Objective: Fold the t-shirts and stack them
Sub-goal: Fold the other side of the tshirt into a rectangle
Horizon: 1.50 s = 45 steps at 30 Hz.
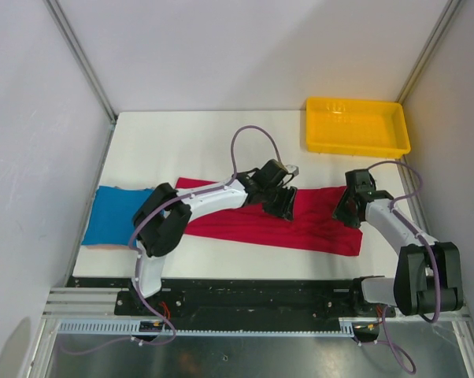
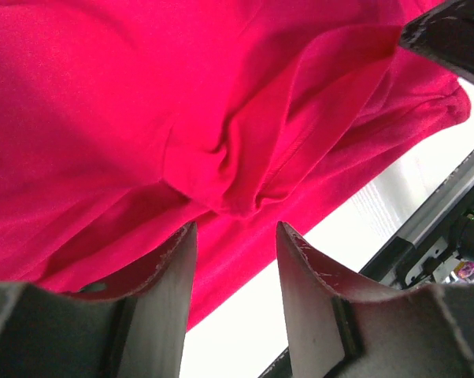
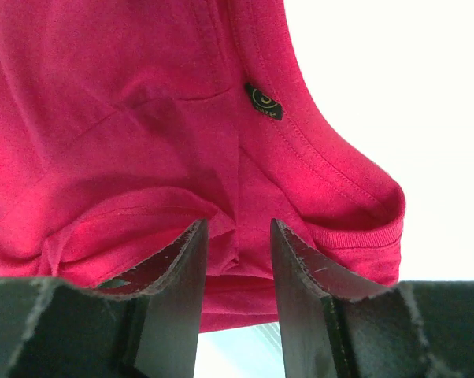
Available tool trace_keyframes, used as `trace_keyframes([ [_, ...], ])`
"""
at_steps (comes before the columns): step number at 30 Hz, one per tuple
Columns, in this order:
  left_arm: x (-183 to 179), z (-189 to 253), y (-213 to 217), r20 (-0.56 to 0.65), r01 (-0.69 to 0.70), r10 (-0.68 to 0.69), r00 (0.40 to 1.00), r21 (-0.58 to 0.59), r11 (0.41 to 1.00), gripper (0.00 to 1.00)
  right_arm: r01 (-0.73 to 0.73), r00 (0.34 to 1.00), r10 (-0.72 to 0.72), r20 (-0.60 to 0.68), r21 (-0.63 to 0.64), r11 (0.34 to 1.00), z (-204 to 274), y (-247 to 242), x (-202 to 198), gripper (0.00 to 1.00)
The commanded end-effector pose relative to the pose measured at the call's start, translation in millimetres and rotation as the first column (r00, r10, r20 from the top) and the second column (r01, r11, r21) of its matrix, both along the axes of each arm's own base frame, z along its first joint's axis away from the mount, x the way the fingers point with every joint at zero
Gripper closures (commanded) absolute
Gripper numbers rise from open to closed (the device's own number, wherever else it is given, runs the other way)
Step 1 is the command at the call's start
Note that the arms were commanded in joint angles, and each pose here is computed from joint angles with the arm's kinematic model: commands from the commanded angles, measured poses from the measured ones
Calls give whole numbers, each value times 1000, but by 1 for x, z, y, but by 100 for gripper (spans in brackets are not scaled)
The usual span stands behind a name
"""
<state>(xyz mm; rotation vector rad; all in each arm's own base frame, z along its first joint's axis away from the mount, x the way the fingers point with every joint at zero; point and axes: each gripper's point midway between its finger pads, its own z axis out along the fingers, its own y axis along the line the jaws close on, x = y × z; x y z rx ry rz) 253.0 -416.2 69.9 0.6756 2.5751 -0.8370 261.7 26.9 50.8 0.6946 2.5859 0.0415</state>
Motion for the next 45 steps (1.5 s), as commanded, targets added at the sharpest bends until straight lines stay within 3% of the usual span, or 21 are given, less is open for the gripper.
trace_keyframes([
  [1, 5, 14, -23, 53, 6, -4, 999, -34, 999, 50, -6, 1000, 6, 25, 6, 1000, -2, 0, 7, 59],
  [9, 1, 0, -32, 61, -3, 3, 998, 0, 1000, 50, -5, 1000, 4, 25, 25, 1000, -4, 3, 5, 63],
  [18, 5, -7, -32, 93, -40, 37, 995, 35, 999, 53, -4, 1000, 3, 19, 39, 999, -7, 5, 2, 80],
  [29, 2, -11, -28, 107, -62, 55, 993, 57, 996, 74, 4, 1000, -6, 31, 52, 999, -3, 6, -2, 90],
  [32, 2, -11, -27, 110, -65, 59, 992, 59, 996, 82, 9, 999, -12, 46, 58, 998, 1, 7, -1, 85],
  [38, 0, -11, -23, 106, -75, 68, 992, 64, 995, 98, 18, 997, -23, 72, 65, 998, 6, 7, 3, 65],
  [45, -2, -14, -18, 101, -83, 76, 992, 74, 994, 100, 18, 997, -24, 76, 80, 997, 3, 10, 8, 61],
])
